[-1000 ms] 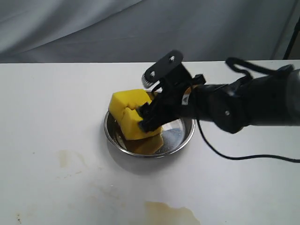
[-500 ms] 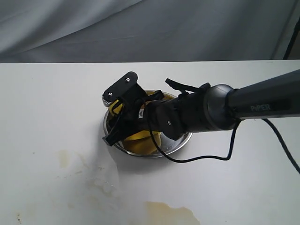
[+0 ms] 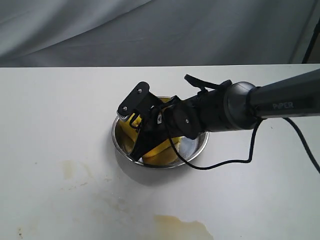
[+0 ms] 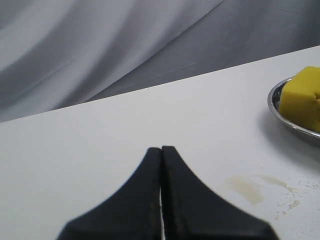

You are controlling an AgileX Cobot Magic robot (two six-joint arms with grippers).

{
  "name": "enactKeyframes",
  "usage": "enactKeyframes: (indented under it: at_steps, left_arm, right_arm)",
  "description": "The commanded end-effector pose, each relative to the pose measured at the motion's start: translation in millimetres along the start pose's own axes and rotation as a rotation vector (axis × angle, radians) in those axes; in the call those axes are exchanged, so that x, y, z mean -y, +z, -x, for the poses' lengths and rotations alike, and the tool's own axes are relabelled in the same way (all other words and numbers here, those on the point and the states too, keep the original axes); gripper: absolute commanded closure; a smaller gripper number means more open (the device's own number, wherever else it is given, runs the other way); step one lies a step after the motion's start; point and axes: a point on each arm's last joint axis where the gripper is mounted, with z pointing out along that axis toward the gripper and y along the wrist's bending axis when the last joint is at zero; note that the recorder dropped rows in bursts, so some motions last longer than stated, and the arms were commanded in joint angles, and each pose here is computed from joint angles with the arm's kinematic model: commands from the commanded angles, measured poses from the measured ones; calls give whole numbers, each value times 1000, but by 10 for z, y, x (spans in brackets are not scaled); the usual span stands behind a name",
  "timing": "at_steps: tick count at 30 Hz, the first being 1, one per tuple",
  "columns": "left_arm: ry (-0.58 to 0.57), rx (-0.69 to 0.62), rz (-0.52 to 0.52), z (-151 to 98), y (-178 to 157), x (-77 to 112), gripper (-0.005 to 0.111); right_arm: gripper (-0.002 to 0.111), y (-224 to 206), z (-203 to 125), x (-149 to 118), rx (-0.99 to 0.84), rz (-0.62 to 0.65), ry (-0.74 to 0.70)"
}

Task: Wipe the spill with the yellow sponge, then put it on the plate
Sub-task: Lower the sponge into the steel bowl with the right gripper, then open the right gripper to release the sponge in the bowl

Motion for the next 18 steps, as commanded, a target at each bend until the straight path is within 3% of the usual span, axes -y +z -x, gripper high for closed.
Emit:
enactKeyframes:
  at_steps: [1,12,13,18]
  left_arm:
    - [-6,24,-3,36,-10,-2,107]
    - [-6,24,-3,36,-10,-2,107]
    - [-6,24,-3,36,-10,-2,107]
    - [-6,24,-3,36,-10,-2,107]
  right_arm:
    - [108,-31,-98,73,-90,23,-21]
    - [104,-312,105,175,-19,-13,-38]
    - [100,-347,130,184,-8,-18,-37]
    - [44,-536,250,213,37,-22,32]
